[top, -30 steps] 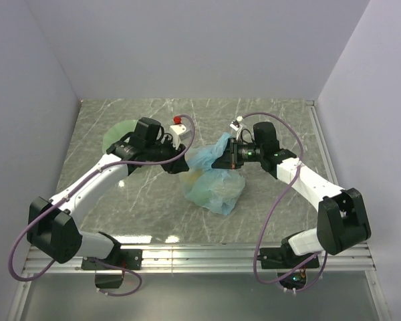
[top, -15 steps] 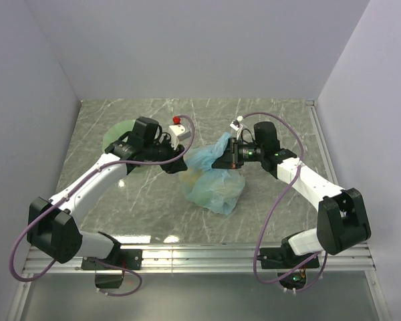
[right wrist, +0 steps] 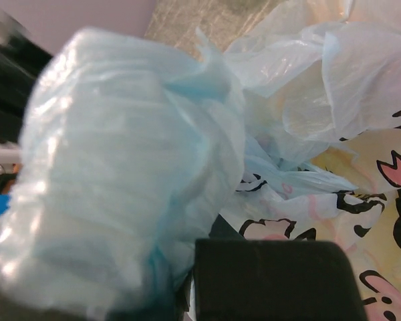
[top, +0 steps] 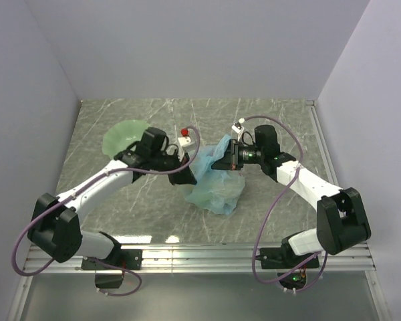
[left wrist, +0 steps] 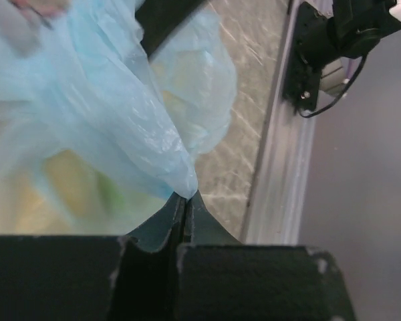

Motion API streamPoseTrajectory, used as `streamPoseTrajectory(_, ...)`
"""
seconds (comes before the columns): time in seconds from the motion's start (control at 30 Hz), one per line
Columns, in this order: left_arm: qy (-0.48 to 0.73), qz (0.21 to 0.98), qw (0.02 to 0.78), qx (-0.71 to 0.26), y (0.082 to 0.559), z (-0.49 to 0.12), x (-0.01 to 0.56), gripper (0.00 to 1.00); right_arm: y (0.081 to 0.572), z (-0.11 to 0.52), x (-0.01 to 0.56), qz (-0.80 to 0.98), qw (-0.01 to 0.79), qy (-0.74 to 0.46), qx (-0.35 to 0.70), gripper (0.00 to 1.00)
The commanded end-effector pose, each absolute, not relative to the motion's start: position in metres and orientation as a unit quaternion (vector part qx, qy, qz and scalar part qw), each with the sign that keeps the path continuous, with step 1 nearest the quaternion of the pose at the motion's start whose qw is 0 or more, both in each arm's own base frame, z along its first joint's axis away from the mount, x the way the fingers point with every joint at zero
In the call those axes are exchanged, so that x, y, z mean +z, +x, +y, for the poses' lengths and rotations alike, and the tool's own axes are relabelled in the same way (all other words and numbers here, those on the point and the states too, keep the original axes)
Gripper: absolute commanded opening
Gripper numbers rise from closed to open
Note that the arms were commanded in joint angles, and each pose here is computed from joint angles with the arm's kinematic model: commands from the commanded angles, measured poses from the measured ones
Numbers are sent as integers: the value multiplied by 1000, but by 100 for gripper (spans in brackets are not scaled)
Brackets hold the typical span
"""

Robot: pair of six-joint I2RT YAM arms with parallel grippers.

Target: Place the fake fruits into the plastic bag and tie a complex knot

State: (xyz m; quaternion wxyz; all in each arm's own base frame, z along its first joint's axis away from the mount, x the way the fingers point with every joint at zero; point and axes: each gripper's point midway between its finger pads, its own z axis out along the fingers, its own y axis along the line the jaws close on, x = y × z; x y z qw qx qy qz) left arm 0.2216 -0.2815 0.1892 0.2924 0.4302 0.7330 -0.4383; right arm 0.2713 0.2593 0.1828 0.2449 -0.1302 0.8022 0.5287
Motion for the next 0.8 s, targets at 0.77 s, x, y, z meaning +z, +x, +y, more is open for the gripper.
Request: streamPoseTrajectory(0.77, 53, 704, 336, -624, 319, -366, 205, 0, 259, 271, 194, 766, 227, -155, 581, 0)
